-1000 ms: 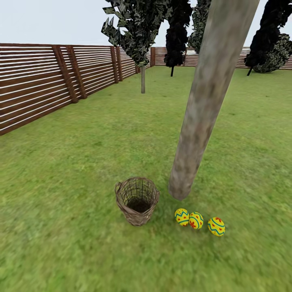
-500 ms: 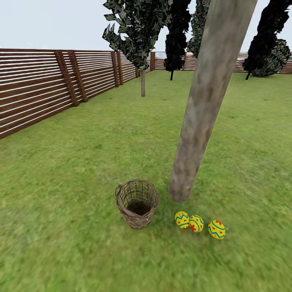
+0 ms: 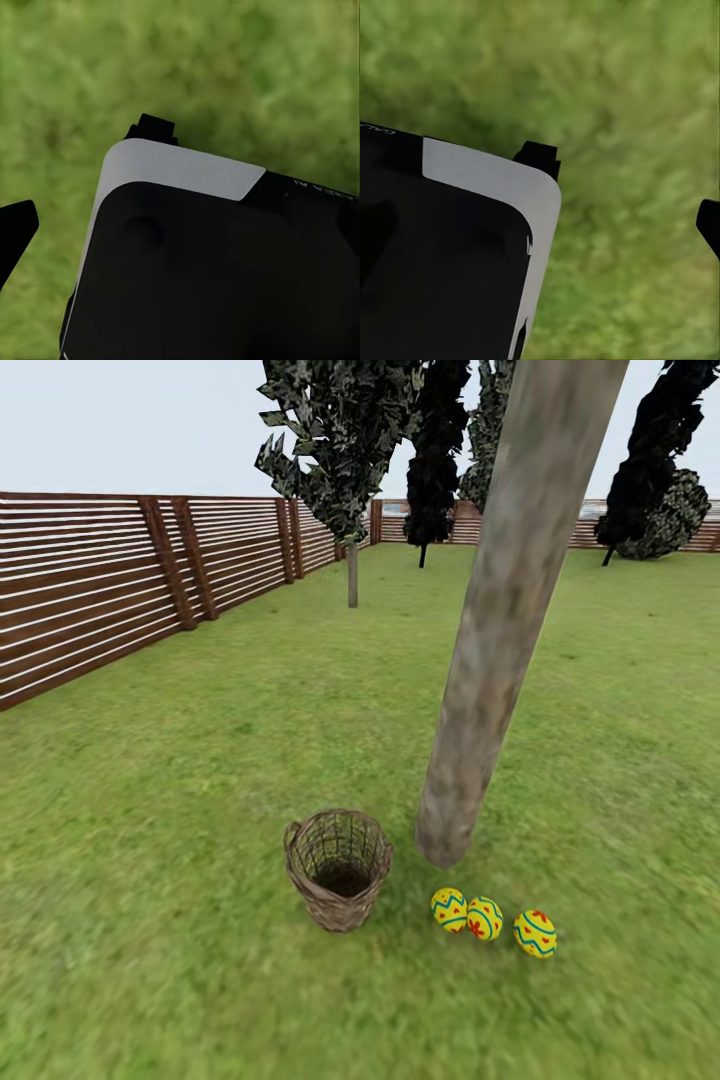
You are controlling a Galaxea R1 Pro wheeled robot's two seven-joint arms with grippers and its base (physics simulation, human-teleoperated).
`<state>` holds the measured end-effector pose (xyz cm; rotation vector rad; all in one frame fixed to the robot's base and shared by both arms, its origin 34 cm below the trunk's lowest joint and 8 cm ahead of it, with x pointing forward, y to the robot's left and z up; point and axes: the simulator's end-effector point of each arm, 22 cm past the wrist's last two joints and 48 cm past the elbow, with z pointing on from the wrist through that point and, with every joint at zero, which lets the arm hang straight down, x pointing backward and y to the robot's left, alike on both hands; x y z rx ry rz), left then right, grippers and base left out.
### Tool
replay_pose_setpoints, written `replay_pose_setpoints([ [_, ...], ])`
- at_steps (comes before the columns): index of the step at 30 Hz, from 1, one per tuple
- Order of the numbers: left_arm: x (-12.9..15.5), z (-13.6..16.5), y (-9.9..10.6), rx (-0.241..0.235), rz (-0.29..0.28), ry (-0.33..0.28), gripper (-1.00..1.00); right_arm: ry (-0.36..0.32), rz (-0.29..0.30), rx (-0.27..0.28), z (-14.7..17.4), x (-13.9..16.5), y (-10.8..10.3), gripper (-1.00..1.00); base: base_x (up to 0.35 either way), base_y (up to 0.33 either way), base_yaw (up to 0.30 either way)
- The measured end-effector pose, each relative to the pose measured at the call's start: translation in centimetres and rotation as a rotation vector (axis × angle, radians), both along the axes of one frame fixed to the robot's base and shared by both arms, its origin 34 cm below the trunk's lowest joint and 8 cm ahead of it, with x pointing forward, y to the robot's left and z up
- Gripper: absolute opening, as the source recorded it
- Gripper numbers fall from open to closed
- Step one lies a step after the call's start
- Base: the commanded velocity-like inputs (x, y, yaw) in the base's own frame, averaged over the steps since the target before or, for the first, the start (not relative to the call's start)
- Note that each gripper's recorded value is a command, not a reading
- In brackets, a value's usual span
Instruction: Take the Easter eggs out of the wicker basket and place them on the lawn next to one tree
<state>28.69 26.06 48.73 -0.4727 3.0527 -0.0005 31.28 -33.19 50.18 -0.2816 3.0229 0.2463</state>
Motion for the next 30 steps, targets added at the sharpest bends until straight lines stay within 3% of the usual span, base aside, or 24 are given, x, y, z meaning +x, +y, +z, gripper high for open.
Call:
replay_pose_setpoints([
  [30, 1.8, 0.7, 0.0, 0.000, 0.000, -0.046, 1.00, -0.046, 0.000, -0.001, 0.8, 1.7, 0.0, 1.00, 0.000, 0.000, 0.000],
])
